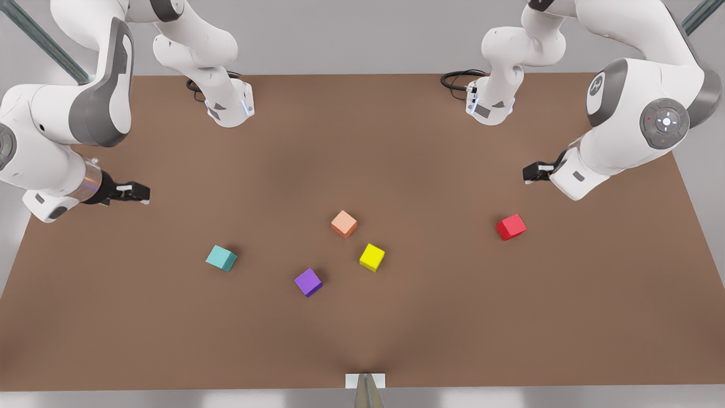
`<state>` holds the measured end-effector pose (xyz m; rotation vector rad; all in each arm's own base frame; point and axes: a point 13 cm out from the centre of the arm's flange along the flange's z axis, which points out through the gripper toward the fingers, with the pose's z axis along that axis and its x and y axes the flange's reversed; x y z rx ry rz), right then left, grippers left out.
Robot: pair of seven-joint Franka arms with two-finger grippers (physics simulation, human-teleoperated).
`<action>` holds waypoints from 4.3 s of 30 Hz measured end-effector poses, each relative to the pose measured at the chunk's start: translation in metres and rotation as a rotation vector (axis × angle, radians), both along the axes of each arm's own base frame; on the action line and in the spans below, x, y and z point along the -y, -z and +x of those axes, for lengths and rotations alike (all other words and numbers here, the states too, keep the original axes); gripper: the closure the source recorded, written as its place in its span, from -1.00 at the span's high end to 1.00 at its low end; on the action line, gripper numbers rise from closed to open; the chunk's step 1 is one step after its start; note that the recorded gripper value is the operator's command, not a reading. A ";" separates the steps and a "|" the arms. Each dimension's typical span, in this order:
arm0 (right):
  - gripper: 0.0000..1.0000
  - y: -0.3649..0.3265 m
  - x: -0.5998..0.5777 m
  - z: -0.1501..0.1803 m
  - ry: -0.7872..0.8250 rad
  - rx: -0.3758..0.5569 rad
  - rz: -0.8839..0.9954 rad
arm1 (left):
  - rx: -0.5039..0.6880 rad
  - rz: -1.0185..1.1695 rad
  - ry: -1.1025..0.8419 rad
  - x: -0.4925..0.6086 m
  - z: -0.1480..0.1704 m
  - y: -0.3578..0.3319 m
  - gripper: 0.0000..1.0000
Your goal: Pick up red wooden cube and pass to hand red wooden cube and place in blue wooden cube
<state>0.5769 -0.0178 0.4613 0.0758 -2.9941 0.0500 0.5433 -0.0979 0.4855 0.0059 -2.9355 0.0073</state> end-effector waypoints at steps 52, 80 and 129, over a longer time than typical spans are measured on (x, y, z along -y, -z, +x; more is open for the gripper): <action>1.00 0.017 -0.008 0.002 0.071 -0.017 0.023 | -0.032 0.055 -0.393 -0.097 -0.022 0.440 0.58; 1.00 0.148 -0.290 0.048 -0.367 -0.100 1.517 | -0.352 -1.201 -0.238 0.471 0.022 0.196 0.31; 1.00 0.200 -0.422 0.022 -1.226 1.118 1.461 | 0.141 -1.518 0.051 0.468 0.060 0.221 0.31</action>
